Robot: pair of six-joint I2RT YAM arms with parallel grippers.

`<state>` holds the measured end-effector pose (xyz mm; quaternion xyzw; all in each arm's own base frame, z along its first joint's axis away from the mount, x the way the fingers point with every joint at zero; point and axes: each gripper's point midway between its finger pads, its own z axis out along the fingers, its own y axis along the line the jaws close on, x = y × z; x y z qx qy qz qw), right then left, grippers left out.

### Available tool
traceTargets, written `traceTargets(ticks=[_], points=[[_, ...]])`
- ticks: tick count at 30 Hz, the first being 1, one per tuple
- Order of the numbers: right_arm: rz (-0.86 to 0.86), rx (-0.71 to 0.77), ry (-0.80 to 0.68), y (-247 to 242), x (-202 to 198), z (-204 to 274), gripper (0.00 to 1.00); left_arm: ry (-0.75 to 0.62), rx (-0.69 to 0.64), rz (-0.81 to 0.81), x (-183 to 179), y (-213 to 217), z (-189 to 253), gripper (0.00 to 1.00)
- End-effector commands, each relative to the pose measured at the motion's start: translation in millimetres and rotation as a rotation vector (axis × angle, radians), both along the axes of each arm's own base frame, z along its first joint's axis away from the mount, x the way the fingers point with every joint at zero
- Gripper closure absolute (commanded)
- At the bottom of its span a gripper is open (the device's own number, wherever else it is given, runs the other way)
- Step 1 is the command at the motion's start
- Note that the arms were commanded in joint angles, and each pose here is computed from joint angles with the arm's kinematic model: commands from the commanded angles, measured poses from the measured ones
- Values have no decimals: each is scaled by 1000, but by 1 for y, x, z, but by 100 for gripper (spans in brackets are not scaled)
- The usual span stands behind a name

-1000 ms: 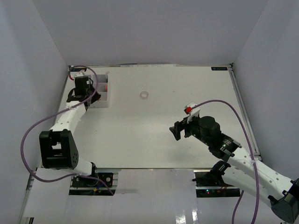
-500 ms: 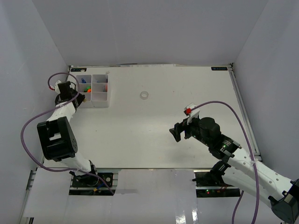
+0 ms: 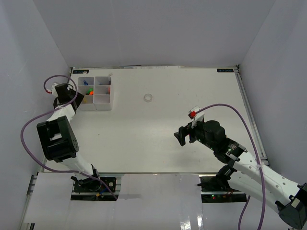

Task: Sort the stationery into containers
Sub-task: Place the stationery in the storage box, then pick up the stationery from the center of the board.

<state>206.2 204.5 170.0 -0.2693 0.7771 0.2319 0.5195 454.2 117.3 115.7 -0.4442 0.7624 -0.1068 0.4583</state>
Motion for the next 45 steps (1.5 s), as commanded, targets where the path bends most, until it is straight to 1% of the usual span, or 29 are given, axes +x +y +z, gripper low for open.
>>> traceTargets(ticks=[1,6,9,10,12,13,15,16,17,18,19,21,22,23,25,26,27,29,33,34,35,39,40,43,45], points=[[-14,22,-30,1,5,9,2,-54,-10,-6,10,1,14,53],[-31,17,-29,-1,7,8,2,-51,-14,-16,9,0,17,42],[-54,11,-24,-4,10,6,2,-64,-14,-24,8,-1,24,38],[-69,10,-26,-5,12,6,2,-34,-16,-32,1,-4,22,35],[-103,6,-29,-10,15,6,2,-34,1,-48,-2,-5,31,31],[-130,11,-20,-12,17,5,2,-21,10,-66,-6,-7,31,26],[-216,-3,-3,-23,24,0,2,-38,21,-114,-14,-16,45,20],[-246,-21,14,-28,25,-5,2,-31,35,-143,-19,-19,46,13],[-283,-31,26,-34,29,-8,2,-58,50,-166,-24,-24,59,11],[-318,-43,33,-40,32,-11,2,-62,57,-198,-27,-29,61,8],[-346,-46,53,-44,34,-16,3,-52,42,-245,-35,-39,59,2],[-428,-52,77,-61,42,-24,3,-68,62,-316,-46,-50,68,2],[-455,-52,96,-67,43,-31,4,-64,36,-377,-55,-63,62,2],[-517,-42,120,-81,49,-36,4,-69,36,-404,-60,-69,61,2],[-553,-43,166,-91,52,-48,5,-104,50,-468,-74,-82,69,2],[-596,-37,187,-103,57,-53,5,-94,47,-482,-81,-86,60,2],[-592,-43,220,-104,58,-61,5,-123,86,-505,-84,-91,67,2],[-642,-41,248,-116,65,-66,5,-120,95,-508,-91,-93,61,2],[-652,-18,331,-121,71,-87,11,-156,91,-542,-91,-101,72,2],[-658,-16,340,-123,73,-90,15,-159,86,-544,-91,-102,73,2],[-669,-21,349,-126,73,-95,16,-161,80,-553,-92,-104,73,2],[-682,-75,363,-132,77,-107,23,-183,74,-563,-93,-108,80,2],[-681,-83,370,-132,77,-110,26,-186,75,-565,-93,-108,81,2],[-672,-109,392,-131,82,-114,30,-192,58,-586,-94,-113,82,2],[-668,-131,420,-130,83,-122,30,-202,48,-595,-95,-116,84,2]])
